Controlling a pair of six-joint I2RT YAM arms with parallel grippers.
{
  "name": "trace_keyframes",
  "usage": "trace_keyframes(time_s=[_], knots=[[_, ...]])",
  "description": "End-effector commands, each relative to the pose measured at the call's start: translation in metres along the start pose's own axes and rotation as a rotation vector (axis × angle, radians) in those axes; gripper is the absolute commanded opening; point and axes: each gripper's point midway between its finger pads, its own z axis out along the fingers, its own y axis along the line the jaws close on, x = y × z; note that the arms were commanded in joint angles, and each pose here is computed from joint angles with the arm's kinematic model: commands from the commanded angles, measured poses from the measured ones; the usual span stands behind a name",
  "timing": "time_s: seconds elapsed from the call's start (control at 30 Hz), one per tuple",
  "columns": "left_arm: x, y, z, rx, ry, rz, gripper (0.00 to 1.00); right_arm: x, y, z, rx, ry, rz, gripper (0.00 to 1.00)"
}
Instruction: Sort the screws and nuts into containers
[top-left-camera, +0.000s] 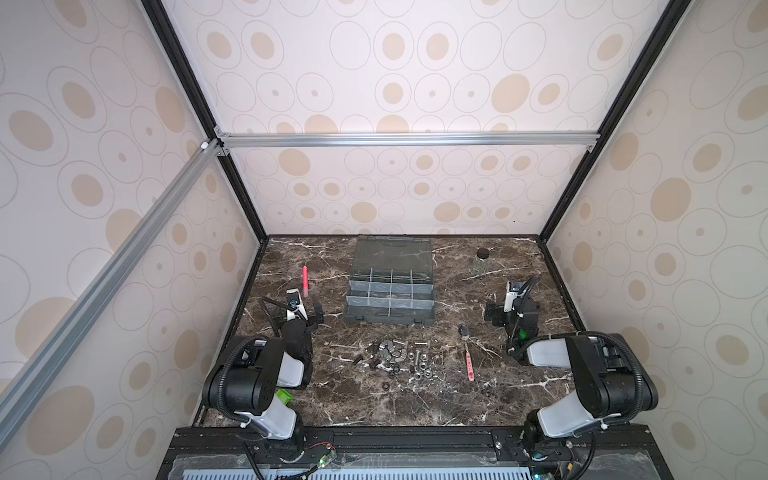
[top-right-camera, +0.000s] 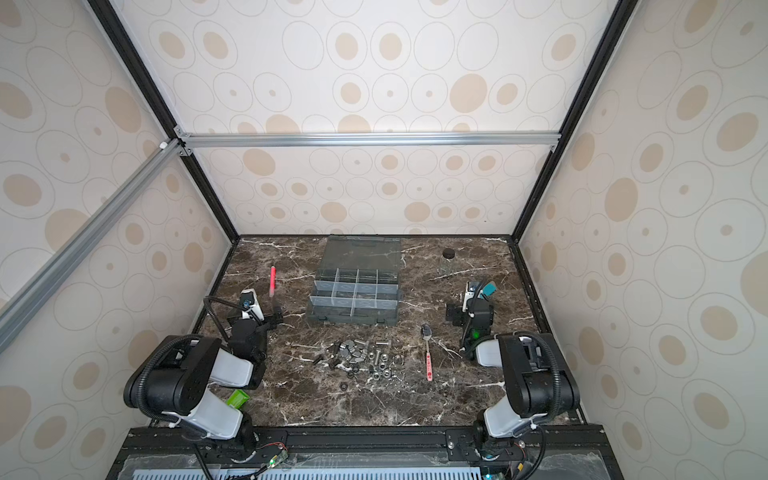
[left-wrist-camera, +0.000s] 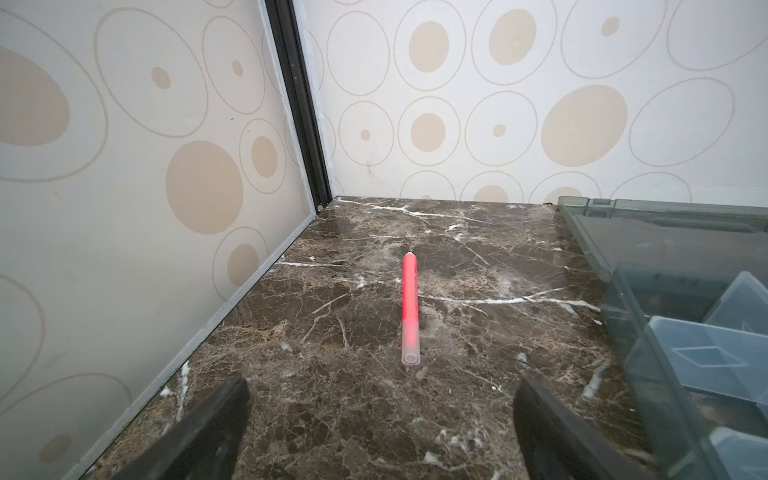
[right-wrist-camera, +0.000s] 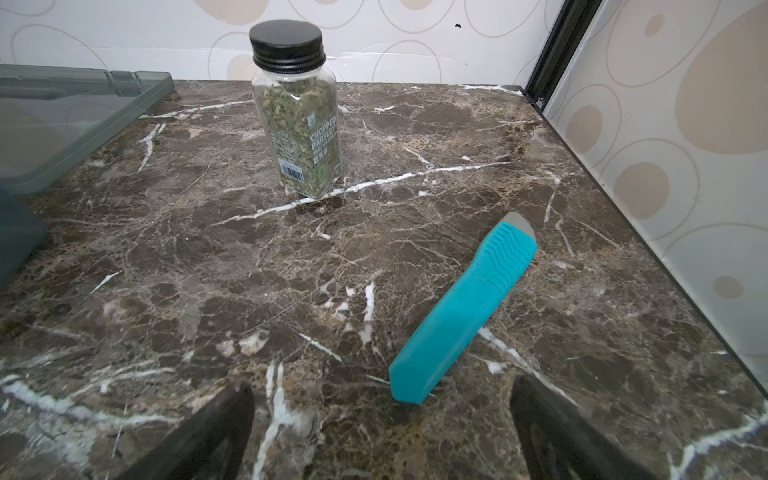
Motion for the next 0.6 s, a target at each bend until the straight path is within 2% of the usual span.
trace_keyframes(time_s=[0.0,0.57], knots=[[-0.0112,0.0000,0.0028,0.000,-0.036,-0.016,0.99,-0.0103,0.0008,-0.0011,-0.012,-0.031,-0.008,1.00],[-0.0105,-0.0005,0.0038,0.001,-0.031,-0.019,0.99,-0.0106,0.0003,0.0004,-0.008,-0.029,-0.004,1.00]])
